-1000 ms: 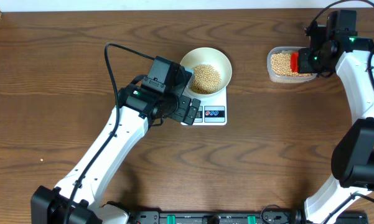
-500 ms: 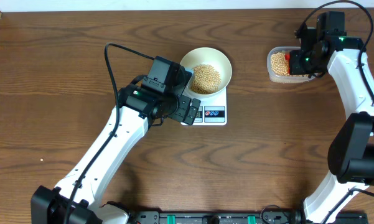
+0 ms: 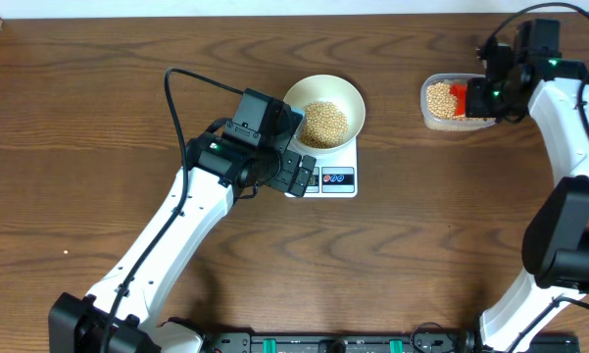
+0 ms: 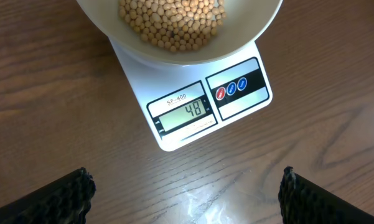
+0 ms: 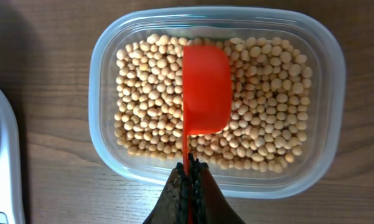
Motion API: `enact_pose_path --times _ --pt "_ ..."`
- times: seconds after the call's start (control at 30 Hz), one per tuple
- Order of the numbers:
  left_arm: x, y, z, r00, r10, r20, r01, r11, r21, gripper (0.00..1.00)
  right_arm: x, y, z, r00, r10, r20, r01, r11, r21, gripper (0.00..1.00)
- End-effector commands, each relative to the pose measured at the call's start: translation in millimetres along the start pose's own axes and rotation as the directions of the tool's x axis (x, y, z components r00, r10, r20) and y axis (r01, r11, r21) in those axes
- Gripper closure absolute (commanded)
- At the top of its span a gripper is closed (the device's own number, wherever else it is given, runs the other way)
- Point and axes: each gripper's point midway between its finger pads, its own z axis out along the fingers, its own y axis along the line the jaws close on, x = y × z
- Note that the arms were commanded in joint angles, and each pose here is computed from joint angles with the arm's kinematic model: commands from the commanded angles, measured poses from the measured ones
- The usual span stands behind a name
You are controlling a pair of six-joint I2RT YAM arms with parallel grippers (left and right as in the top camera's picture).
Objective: Scoop item into bowl and weigh 50g on scale
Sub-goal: 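Lower the scoop into the soybeans in the tub, then lift the scoop with soybeans and carry it toward the bowl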
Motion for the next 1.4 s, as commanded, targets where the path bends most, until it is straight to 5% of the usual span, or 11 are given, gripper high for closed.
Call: enact_pose_path --times 0.0,0.7,1.37 --pt "4.6 3.3 5.1 1.0 -0.003 -0.019 0.003 1.0 -0.011 0.04 -3.6 5.4 -13.5 0.999 0.03 0.03 -0.028 0.997 -0.065 0.99" --pt "4.7 3.3 5.1 1.0 -0.003 -0.019 0.003 1.0 -0.011 0.03 -20.2 1.5 -66.7 0.977 0.156 0.146 -0.112 0.956 -0.272 0.99" --pt "4.7 3.3 5.1 1.0 -0.003 -0.019 0.003 1.0 -0.011 0.04 -30.5 63.3 -101.7 0.971 0.16 0.176 -0.012 0.771 -0.636 0.99"
